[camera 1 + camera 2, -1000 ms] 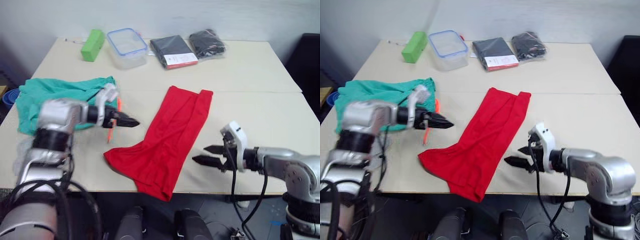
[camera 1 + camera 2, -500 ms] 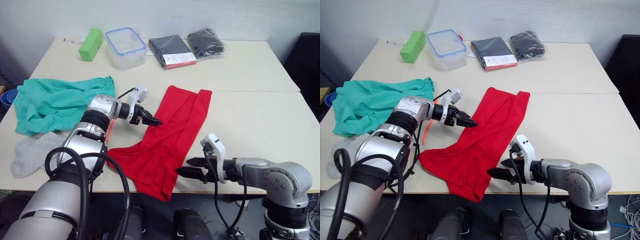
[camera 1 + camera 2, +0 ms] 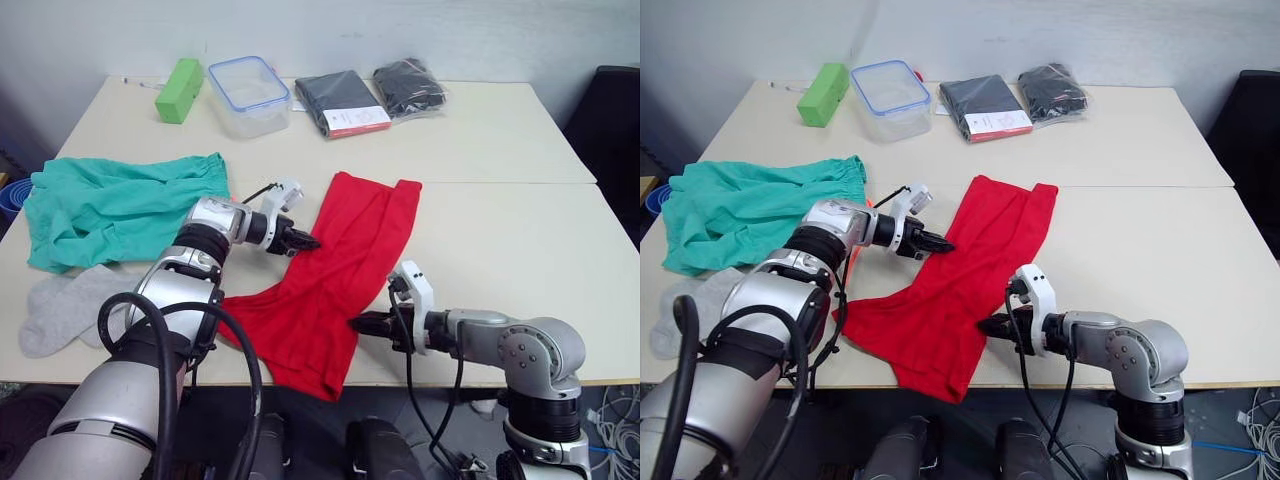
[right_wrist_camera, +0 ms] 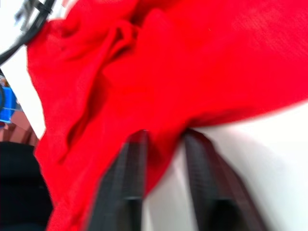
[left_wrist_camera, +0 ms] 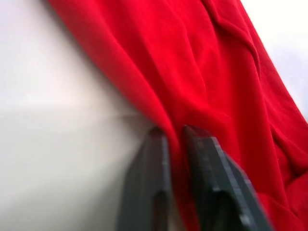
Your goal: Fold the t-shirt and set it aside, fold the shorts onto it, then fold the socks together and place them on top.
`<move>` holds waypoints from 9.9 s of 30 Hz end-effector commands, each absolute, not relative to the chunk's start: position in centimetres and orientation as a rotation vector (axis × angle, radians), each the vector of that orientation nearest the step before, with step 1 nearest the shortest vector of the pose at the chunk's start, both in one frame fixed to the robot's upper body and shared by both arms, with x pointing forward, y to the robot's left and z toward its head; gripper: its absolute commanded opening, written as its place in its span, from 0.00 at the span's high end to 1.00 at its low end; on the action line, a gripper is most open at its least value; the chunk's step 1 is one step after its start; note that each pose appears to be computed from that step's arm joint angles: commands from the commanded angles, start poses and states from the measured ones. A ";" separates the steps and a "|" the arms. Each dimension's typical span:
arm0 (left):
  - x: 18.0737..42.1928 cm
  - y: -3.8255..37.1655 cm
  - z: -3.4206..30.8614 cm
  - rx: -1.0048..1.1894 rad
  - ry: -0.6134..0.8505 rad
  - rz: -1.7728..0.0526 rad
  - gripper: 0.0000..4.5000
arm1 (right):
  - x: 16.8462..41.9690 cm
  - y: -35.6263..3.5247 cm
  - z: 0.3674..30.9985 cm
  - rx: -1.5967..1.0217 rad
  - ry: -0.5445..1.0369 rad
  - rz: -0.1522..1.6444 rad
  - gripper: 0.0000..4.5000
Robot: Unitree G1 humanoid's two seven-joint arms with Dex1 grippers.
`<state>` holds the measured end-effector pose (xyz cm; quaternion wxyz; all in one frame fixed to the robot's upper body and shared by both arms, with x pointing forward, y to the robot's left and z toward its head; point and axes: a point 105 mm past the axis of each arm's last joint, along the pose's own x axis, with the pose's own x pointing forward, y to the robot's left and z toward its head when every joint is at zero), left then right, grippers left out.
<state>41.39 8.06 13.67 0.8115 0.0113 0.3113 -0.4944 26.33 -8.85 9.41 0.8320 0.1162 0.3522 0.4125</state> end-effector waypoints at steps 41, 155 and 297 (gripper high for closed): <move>38.7 7.6 15.0 -0.119 0.492 -0.915 0.72 | 30.4 -18.6 10.9 -0.282 0.788 1.139 0.95; 27.2 8.2 9.2 1.263 -0.357 -1.932 0.92 | 21.5 -15.8 14.3 -0.675 0.079 1.321 1.00; 23.2 13.9 10.1 0.858 0.175 -1.586 1.00 | 20.9 -13.8 11.1 -1.023 -0.075 1.399 1.00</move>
